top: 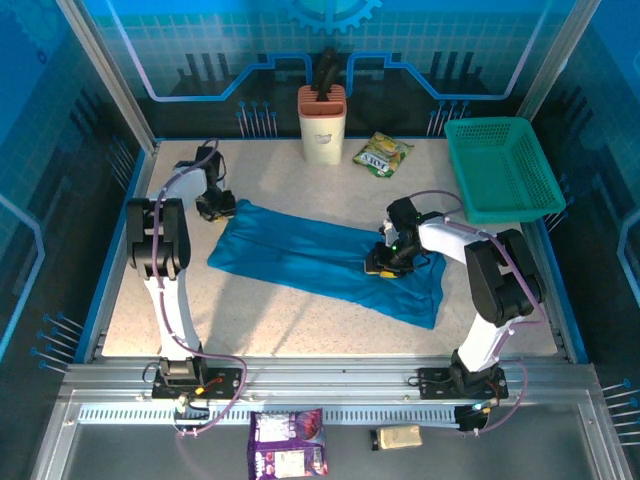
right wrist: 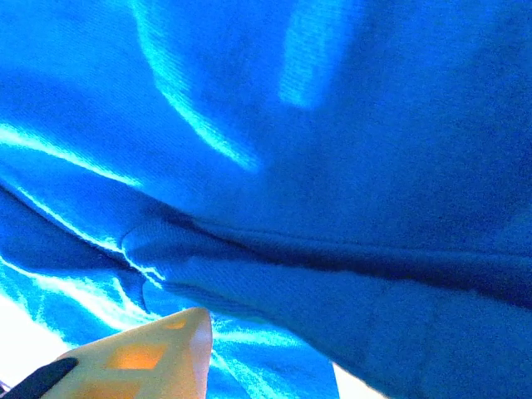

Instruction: Fold the inside-out t-shirt

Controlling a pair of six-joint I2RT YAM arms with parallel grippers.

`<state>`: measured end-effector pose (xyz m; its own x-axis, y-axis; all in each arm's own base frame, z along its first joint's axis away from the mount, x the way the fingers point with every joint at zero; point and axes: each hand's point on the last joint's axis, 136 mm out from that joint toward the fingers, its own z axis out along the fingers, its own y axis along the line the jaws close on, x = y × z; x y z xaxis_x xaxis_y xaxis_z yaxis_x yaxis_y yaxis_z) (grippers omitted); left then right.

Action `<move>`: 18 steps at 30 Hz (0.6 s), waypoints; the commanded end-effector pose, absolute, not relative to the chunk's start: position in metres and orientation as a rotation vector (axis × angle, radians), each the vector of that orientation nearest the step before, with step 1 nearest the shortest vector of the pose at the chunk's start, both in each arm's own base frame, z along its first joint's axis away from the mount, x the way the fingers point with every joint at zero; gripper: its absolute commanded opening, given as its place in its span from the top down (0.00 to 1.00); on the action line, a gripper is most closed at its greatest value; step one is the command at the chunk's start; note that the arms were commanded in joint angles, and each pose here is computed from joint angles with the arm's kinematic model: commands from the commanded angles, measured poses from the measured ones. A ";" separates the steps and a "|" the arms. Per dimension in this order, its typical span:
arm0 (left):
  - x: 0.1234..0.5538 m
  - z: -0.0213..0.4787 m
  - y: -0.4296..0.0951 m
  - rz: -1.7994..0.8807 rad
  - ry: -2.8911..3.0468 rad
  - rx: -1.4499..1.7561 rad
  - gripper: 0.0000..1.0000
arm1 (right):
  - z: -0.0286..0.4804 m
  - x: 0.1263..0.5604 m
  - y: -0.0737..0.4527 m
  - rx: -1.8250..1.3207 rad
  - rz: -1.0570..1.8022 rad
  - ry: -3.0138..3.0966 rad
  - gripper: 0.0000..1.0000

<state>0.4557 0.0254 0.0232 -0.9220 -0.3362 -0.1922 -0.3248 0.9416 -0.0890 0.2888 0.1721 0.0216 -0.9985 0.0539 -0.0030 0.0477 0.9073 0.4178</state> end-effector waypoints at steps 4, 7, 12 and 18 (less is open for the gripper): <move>0.407 0.009 0.030 -0.005 2.958 -0.577 0.77 | 0.016 0.270 0.145 0.097 0.499 3.132 0.57; 0.388 0.013 0.032 0.028 2.950 -0.600 0.78 | 0.022 0.268 0.140 0.078 0.460 3.129 0.58; 0.382 0.044 0.029 -0.007 2.881 -0.596 0.73 | 0.039 0.268 0.145 0.022 0.485 3.098 0.58; 0.388 0.075 -0.027 -0.303 2.833 -0.496 0.75 | 0.050 0.271 0.170 -0.050 0.588 3.066 0.58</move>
